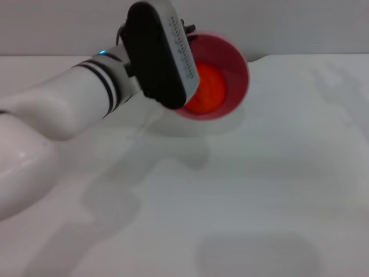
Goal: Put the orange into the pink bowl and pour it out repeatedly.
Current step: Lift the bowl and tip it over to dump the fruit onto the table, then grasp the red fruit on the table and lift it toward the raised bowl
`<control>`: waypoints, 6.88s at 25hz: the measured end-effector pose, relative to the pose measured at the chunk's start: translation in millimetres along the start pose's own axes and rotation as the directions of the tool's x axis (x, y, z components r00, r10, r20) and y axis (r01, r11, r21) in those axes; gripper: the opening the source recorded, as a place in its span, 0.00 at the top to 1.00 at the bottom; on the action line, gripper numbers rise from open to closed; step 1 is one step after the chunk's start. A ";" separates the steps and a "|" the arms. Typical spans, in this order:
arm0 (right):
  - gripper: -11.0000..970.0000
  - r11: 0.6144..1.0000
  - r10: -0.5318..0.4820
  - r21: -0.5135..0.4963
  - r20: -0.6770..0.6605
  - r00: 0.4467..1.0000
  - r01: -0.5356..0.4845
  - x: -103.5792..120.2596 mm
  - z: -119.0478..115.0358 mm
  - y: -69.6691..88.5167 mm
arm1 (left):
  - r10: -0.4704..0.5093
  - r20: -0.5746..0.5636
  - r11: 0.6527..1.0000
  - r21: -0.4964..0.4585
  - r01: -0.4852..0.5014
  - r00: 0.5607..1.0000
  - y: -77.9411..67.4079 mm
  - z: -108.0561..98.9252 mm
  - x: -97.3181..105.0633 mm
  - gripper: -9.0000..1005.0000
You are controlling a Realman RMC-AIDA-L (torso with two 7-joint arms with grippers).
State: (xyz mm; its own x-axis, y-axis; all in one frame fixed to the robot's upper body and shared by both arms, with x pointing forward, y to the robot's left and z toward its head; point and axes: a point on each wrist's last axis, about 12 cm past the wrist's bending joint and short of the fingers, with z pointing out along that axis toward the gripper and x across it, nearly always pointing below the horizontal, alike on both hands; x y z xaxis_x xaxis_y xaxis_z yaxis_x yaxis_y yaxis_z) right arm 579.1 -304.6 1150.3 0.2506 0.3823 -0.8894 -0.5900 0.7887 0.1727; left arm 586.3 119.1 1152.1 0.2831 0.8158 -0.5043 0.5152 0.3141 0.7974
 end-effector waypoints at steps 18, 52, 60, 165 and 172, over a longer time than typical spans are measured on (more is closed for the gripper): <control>0.50 1.000 -0.005 -0.005 0.014 1.000 0.005 -3.2 8.8 -1.0 | 0.230 0.144 0.889 -0.434 -0.147 0.963 -8.2 -28.9 24.0 0.95; 0.50 0.998 0.058 0.027 -0.094 0.994 -0.055 -5.4 16.0 -17.0 | -0.603 -0.295 0.752 0.101 0.652 0.741 85.3 29.7 39.1 0.95; 0.48 0.992 0.070 -0.054 -0.537 0.841 -0.117 2.9 45.2 -18.5 | -0.687 -0.495 0.651 -0.096 0.753 0.531 143.2 -14.2 115.1 0.95; 0.61 0.936 -0.209 -0.277 -0.934 0.290 -0.216 151.9 86.5 119.0 | -0.615 -0.523 0.717 -0.060 0.694 0.590 134.8 1.2 81.7 0.95; 0.84 0.934 -0.218 -0.287 -0.930 0.295 -0.214 151.2 87.7 119.6 | -0.618 -0.518 0.718 -0.065 0.693 0.591 135.2 1.3 82.3 0.95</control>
State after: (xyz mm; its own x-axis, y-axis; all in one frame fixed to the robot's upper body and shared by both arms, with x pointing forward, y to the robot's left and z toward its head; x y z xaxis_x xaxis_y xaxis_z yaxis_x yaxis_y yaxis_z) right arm 613.7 -110.2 1073.5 -0.5110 -0.5069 -0.6942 -0.8247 0.5167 0.2298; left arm 680.2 228.1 1218.0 -0.5703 0.5396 -0.6194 0.5134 0.8227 0.2440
